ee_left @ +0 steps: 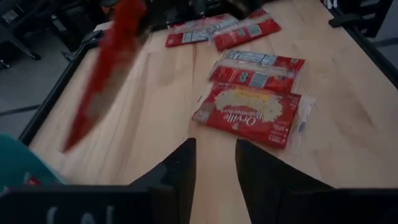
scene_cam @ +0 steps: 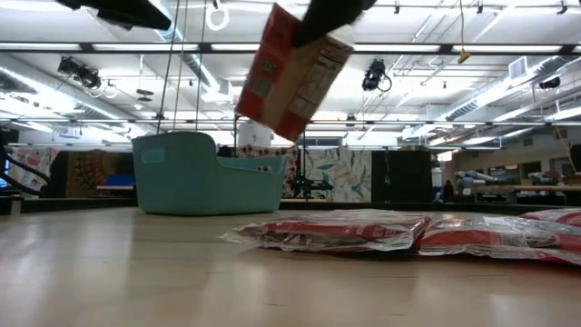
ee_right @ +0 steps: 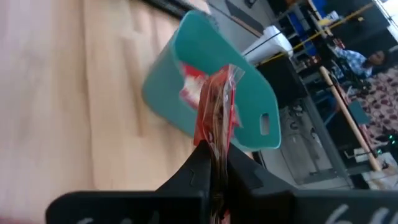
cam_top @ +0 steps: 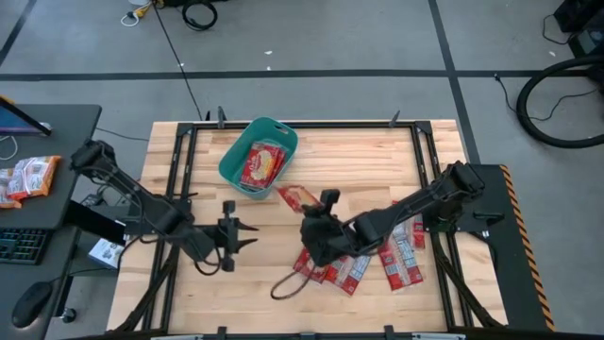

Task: Sort popcorn bags into baskets
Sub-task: Put the popcorn bag into the green bin

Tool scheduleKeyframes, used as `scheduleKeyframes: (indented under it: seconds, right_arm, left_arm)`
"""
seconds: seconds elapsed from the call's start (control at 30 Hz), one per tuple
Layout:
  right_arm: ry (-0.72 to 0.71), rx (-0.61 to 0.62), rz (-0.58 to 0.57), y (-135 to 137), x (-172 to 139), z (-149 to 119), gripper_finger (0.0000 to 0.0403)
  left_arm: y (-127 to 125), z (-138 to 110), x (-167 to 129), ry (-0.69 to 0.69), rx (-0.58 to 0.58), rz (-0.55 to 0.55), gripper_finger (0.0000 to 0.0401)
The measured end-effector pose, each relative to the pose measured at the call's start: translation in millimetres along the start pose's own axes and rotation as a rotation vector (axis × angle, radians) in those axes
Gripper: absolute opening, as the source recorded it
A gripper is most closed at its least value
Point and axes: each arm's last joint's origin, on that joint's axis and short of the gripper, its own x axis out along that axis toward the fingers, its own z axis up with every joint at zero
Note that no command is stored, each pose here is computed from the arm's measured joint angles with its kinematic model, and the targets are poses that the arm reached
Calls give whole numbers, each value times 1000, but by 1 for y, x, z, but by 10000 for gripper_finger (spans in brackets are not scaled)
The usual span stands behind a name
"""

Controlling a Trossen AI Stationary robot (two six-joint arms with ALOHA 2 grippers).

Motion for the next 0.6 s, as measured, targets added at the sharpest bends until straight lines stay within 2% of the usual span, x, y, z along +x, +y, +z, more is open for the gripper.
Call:
scheduleKeyframes:
  seconds: [0.43,0.6]
  right_arm:
    - [-53,109,36,-60,49,34,22]
    - [-20,56,28,-58,69,48,22]
  left_arm:
    - [24,-31,-22,-172,-110,-22,116]
    - [32,-28,-33,-221,-141,-45,116]
